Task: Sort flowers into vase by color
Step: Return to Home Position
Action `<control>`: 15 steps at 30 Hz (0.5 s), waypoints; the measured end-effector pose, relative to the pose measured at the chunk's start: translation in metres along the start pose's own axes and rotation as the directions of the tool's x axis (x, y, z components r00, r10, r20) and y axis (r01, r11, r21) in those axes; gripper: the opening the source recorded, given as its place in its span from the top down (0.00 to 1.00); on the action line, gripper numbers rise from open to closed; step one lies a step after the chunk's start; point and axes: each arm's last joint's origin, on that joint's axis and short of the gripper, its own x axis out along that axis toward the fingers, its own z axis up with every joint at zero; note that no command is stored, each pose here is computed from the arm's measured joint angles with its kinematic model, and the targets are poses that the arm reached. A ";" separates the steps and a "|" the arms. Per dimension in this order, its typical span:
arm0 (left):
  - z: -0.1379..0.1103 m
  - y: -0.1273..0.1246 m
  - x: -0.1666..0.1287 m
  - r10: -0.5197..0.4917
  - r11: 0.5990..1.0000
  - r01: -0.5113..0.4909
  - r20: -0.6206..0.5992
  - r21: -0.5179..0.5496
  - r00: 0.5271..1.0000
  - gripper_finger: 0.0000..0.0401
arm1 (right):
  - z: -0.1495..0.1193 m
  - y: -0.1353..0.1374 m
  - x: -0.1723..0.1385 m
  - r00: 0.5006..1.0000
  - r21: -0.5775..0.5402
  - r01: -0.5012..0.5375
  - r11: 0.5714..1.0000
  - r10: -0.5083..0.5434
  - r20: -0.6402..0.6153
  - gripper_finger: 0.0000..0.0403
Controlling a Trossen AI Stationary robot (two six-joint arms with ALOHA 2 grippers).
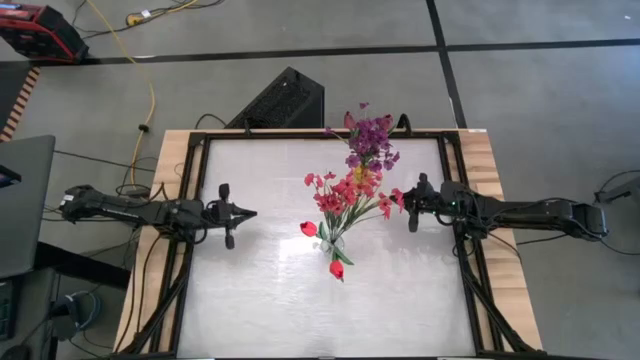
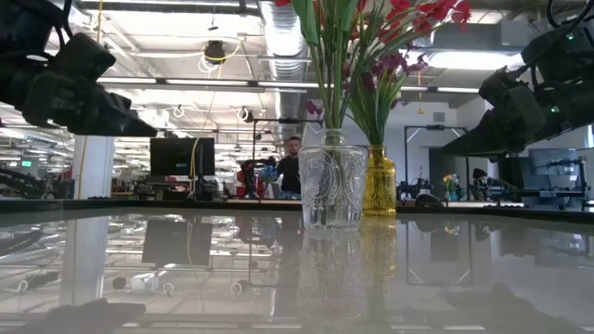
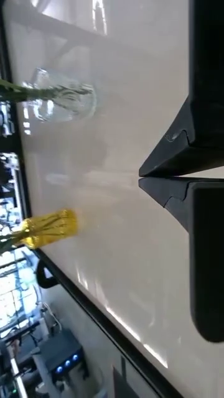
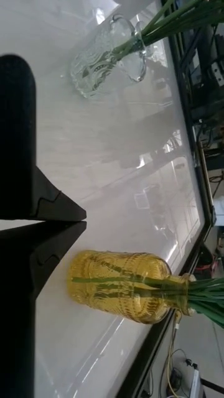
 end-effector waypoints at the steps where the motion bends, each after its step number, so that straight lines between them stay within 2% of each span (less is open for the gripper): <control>1: -0.001 0.000 0.000 0.001 1.000 -0.001 -0.011 0.004 1.000 1.00 | 0.000 0.000 0.000 1.000 0.000 0.000 1.000 0.000 0.000 0.91; 15: -0.002 0.000 0.000 -0.013 1.000 0.012 -0.020 -0.023 1.000 1.00 | 0.000 0.000 0.000 1.000 0.000 0.000 1.000 0.000 0.001 0.91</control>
